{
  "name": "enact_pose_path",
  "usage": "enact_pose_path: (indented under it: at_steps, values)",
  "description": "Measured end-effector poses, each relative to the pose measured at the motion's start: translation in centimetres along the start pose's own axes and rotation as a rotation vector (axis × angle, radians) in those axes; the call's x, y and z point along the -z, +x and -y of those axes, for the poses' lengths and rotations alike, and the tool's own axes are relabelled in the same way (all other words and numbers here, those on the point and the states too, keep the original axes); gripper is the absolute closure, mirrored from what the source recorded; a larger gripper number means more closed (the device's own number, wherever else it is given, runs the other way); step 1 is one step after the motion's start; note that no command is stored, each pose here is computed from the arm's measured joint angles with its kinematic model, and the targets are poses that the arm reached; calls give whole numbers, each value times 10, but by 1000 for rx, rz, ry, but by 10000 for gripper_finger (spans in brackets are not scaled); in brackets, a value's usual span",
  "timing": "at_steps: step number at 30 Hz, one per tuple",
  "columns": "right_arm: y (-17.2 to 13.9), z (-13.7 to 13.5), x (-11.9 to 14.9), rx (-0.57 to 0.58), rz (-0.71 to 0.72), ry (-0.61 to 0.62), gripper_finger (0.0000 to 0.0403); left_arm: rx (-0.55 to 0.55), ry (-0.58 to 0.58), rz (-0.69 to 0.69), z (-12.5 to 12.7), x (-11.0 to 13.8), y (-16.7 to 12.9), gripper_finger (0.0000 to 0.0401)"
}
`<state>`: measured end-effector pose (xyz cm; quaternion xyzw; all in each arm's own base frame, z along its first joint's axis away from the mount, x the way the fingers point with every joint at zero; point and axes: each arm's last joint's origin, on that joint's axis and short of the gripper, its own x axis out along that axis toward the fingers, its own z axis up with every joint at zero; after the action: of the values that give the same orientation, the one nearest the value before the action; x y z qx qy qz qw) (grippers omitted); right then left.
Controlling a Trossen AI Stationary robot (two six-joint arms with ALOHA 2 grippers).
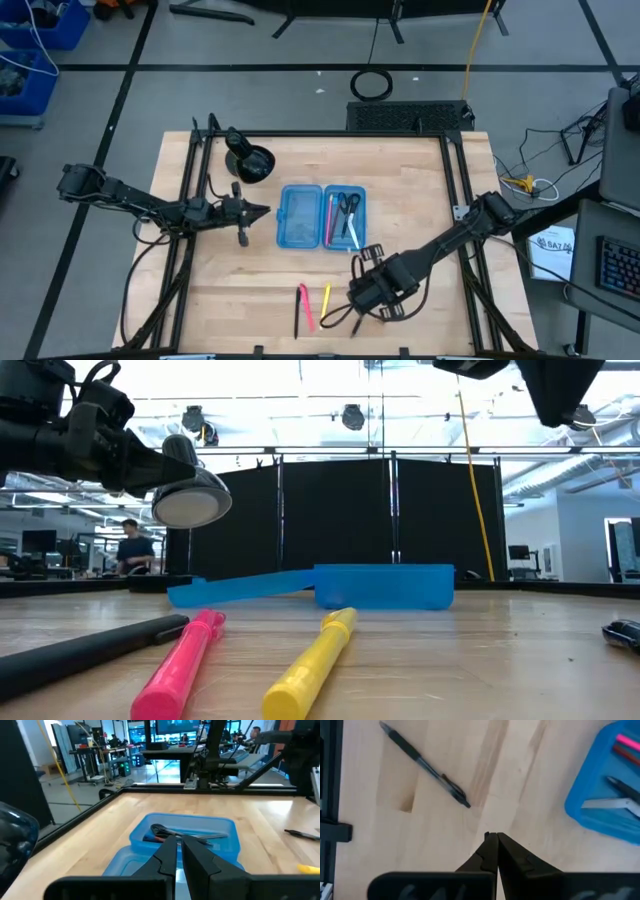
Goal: Pick & place school supplies into a supply box
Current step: Put the right black pen into the supply box
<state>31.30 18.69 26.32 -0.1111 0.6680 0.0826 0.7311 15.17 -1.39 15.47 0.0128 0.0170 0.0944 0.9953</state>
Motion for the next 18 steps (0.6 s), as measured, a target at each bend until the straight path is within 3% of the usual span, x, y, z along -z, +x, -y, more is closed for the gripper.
enact_pose_path:
  at_steps: [6,12,18]
  values:
    - [3,-2,-2,-47,7,-99,387,-70,-33,0,-2,0,0,370]
    - [19,-10,3,-43,8,-353,331,-129,-42,-1,-4,0,0,370]
    - [46,-25,9,37,55,-633,278,-181,-51,-25,-5,3,0,370]
